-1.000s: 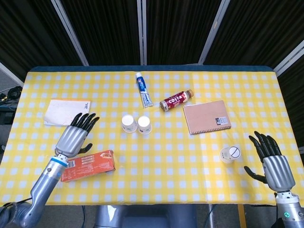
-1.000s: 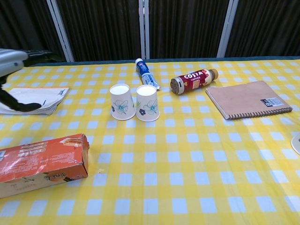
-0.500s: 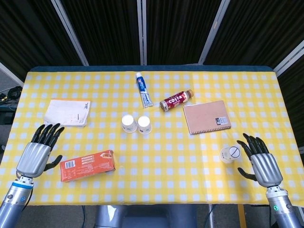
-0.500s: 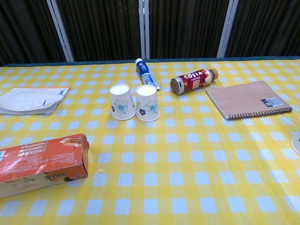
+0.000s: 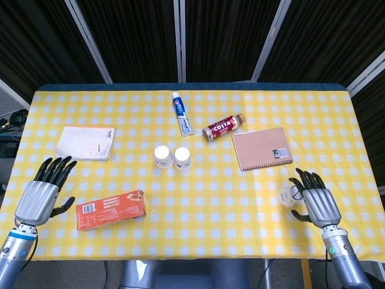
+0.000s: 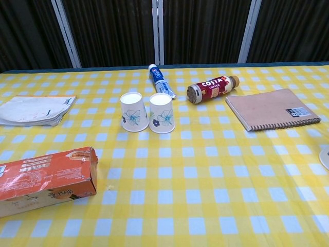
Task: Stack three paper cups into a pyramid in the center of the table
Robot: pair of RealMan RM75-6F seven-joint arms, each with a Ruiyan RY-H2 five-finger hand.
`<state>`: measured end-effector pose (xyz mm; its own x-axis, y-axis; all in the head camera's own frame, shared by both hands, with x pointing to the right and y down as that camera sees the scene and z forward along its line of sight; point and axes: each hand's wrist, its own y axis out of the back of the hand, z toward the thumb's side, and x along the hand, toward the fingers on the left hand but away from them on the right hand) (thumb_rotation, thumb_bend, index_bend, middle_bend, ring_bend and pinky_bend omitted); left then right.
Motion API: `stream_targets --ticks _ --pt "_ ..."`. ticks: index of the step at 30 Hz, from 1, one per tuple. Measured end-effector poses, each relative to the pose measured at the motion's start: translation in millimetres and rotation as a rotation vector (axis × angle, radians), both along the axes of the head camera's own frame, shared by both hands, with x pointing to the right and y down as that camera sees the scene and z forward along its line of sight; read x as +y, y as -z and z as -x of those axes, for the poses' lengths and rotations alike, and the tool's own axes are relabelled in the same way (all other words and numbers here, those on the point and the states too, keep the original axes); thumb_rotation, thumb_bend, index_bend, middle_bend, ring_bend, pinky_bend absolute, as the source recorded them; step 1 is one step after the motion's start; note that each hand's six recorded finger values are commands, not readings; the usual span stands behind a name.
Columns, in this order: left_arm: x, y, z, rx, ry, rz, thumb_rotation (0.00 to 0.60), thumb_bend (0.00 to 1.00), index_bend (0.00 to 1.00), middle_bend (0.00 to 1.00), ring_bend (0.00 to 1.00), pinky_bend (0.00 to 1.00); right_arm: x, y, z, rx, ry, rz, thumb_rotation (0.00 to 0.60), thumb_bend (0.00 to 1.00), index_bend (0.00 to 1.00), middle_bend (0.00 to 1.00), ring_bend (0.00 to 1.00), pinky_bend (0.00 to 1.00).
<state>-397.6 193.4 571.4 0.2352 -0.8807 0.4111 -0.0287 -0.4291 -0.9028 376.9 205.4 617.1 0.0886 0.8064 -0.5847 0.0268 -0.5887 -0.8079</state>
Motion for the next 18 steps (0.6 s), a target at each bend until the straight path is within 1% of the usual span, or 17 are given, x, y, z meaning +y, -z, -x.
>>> stream_targets --ticks 10,18 --pt "1.2 -1.7 -0.7 -0.008 -0.006 0.008 0.600 0.31 0.00 0.00 0.00 0.00 -9.6 -12.0 -11.9 0.039 -0.039 0.029 0.600 0.17 0.28 0.00 0.00 0.00" --pt "0.2 -0.6 -0.1 -0.008 -0.003 0.004 0.600 0.31 0.00 0.00 0.00 0.00 -11.5 -24.7 -21.1 0.072 -0.063 0.057 0.600 0.19 0.30 0.00 0.00 0.00"
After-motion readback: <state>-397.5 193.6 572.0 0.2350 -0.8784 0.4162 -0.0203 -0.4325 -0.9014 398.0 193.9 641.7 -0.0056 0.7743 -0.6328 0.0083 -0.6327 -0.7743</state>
